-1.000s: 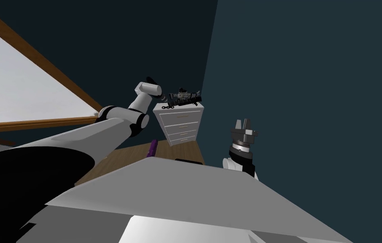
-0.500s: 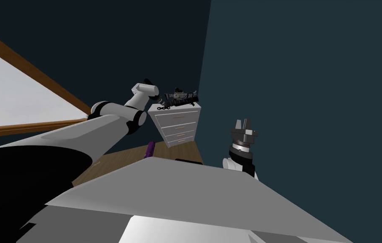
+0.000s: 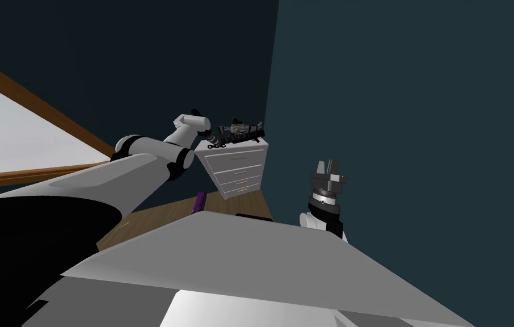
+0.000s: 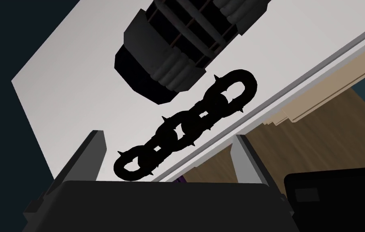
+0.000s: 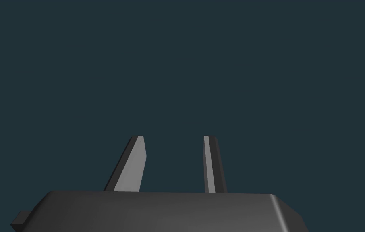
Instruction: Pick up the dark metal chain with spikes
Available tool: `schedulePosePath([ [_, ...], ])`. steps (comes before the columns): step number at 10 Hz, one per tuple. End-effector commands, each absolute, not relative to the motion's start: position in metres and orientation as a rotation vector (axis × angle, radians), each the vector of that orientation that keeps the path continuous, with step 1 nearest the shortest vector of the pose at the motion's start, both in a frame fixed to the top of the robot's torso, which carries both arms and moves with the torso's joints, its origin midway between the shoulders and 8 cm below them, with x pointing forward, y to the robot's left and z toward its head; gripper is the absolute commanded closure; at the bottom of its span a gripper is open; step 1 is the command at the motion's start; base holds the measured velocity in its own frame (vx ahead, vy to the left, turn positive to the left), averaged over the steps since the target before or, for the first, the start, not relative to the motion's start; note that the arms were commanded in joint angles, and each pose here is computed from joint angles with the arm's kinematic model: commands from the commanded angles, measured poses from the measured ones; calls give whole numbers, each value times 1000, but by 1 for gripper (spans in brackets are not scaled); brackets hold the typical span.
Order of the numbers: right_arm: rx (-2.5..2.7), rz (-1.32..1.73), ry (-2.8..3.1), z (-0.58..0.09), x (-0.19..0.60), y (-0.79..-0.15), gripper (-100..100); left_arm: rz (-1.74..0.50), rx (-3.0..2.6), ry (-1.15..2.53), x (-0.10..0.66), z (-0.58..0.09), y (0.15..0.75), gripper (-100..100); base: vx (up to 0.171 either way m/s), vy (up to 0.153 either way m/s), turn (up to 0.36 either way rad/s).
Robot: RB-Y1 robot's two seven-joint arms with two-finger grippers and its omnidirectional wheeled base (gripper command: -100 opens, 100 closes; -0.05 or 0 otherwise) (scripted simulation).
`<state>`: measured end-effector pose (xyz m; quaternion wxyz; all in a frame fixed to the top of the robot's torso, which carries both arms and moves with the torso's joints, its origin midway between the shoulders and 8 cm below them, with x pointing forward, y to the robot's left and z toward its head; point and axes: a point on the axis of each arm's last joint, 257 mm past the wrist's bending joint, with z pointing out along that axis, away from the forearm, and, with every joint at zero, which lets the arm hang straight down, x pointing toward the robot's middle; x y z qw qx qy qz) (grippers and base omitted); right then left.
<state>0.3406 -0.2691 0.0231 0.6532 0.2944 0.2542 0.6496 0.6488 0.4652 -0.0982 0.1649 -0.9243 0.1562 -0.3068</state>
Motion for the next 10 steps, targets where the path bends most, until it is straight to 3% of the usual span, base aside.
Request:
schedulePosePath([
  [1,668,1474,577,23,341,-269,0,-874,-2633,445,649,-98,465,-100,12,-11,-1],
  [2,668,1474,577,23,341,-269,0,-869,-2638,442,648,-99,466,0,0,0,0],
  [3,668,1474,577,23,341,-269,0,-860,-2638,402,646,-105,471,-100,-25,44,-173],
  [7,668,1474,577,23,341,-269,0,-844,-2637,344,644,-114,479,-100,-41,101,-189],
  [8,668,1474,577,23,341,-269,0,-845,-2636,339,644,-114,480,100,-4,7,-4],
  [10,668,1474,577,23,341,-269,0,-842,-2641,344,644,-116,477,100,-3,-1,-9],
])
